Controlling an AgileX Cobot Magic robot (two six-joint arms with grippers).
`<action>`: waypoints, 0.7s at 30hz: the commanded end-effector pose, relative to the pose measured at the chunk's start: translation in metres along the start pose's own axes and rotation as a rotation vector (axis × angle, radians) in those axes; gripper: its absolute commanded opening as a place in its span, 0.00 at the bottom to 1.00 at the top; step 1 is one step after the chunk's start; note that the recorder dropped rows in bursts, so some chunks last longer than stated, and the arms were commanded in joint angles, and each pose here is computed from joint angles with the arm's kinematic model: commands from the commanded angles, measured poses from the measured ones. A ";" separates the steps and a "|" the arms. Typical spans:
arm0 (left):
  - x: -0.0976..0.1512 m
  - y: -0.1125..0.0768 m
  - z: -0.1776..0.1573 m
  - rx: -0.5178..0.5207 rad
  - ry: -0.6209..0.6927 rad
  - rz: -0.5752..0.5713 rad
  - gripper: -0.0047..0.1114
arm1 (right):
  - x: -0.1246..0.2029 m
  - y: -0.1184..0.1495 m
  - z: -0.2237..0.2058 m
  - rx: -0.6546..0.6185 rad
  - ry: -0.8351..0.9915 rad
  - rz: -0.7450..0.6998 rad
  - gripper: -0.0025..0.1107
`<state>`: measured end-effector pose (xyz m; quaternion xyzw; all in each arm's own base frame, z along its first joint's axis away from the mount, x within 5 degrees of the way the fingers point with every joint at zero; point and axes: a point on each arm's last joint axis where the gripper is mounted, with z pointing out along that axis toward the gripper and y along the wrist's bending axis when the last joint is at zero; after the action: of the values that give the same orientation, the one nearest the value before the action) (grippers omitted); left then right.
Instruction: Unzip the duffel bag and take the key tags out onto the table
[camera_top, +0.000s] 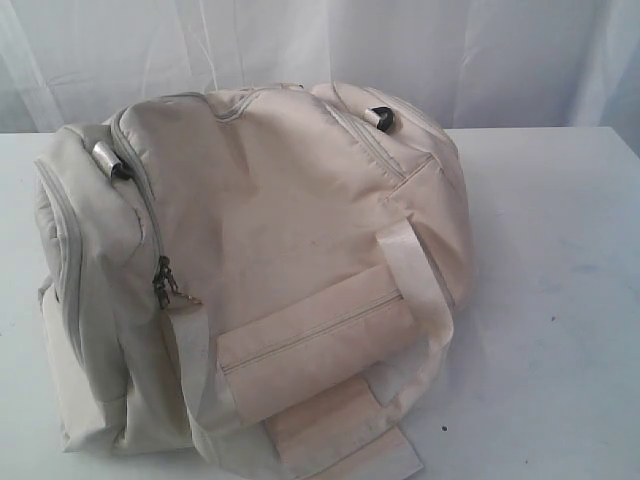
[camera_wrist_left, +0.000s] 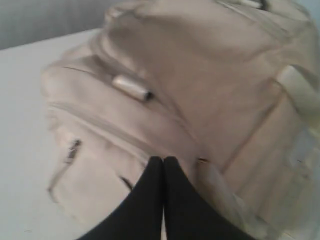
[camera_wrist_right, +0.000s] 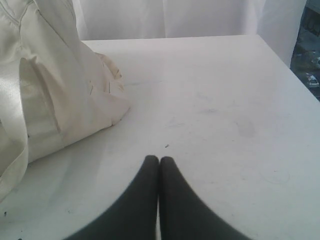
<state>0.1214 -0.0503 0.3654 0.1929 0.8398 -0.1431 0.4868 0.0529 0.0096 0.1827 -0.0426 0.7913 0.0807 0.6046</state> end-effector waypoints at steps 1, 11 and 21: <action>-0.004 -0.022 0.015 0.241 0.075 0.030 0.04 | 0.000 0.000 0.000 -0.002 -0.010 -0.005 0.02; -0.007 -0.022 0.069 0.238 0.300 0.147 0.04 | 0.000 0.000 0.000 -0.002 -0.010 -0.005 0.02; -0.028 -0.020 0.063 0.208 0.437 0.055 0.13 | 0.000 0.000 0.000 -0.001 -0.010 -0.009 0.02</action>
<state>0.1784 -0.0981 0.3592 0.2917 0.8952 -0.1533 0.3000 0.0529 0.0096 0.1827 -0.0426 0.7913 0.0807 0.6046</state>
